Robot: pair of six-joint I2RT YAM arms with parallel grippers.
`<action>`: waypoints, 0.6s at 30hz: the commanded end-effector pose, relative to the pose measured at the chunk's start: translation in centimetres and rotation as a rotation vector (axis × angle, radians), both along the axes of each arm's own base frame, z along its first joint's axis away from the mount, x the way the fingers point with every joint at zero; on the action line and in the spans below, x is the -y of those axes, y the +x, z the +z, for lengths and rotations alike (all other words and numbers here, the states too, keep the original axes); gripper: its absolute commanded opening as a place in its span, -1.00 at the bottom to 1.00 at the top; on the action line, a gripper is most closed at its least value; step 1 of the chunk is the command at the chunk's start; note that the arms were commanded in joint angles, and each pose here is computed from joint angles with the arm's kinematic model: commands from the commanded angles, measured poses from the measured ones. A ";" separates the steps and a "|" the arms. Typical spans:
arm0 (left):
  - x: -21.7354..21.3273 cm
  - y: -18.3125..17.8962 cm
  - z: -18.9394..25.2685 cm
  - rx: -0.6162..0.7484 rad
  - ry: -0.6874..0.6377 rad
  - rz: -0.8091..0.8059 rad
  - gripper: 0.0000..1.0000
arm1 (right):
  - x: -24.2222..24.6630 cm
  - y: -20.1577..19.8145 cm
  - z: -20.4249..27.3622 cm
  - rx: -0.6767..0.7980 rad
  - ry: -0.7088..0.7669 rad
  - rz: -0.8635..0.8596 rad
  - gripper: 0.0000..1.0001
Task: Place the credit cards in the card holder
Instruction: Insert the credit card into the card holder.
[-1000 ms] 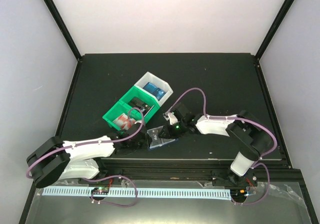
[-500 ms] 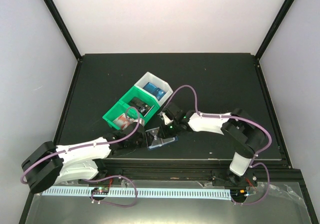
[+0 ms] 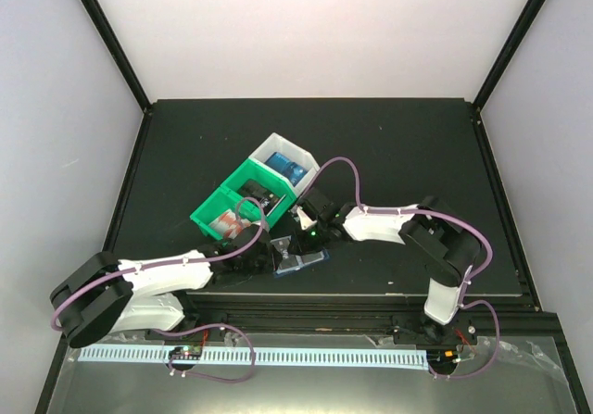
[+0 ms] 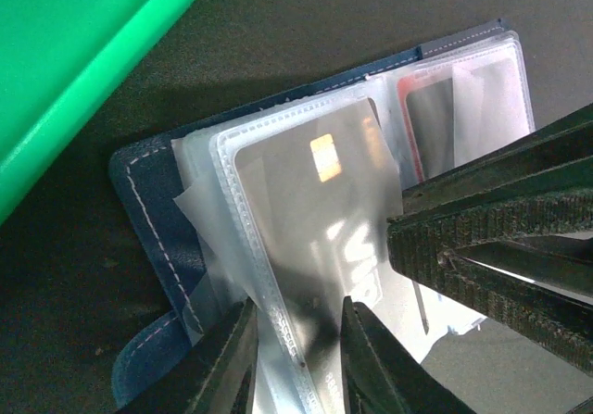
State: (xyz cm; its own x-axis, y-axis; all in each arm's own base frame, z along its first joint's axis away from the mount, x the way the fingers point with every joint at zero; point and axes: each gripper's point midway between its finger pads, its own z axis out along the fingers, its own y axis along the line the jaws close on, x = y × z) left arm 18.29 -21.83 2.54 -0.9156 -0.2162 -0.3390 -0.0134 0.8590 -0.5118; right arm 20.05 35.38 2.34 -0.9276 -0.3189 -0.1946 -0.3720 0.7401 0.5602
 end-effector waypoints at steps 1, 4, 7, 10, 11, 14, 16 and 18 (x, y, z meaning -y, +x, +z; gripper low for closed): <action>0.0 0.3 0.5 0.012 -0.003 -0.004 -0.44 | -0.6 -0.1 1.2 0.035 0.044 0.022 -0.61; -0.2 0.2 0.8 0.019 -0.005 -0.004 -0.35 | 0.5 0.4 1.2 0.074 -0.021 -0.010 -0.63; -0.3 0.4 1.4 0.032 -0.013 0.003 -0.32 | 1.5 0.2 0.9 0.088 -0.086 -0.018 -0.65; -0.4 0.5 2.0 0.043 -0.016 0.009 -0.30 | 1.9 -0.3 0.3 0.092 -0.131 -0.010 -0.66; -0.4 0.6 2.1 0.046 -0.017 0.010 -0.29 | 1.8 -0.5 0.1 0.087 -0.136 -0.003 -0.68; -0.2 0.6 2.4 0.049 -0.033 0.004 -0.29 | 1.7 -1.2 -0.8 0.063 -0.155 0.022 -0.72; 0.0 0.6 2.6 0.049 -0.045 -0.001 -0.29 | 1.7 -1.4 -1.3 0.049 -0.169 0.028 -0.76; -0.1 0.6 2.3 0.042 -0.041 0.001 -0.29 | 1.7 -1.5 -1.6 0.043 -0.179 0.026 -0.81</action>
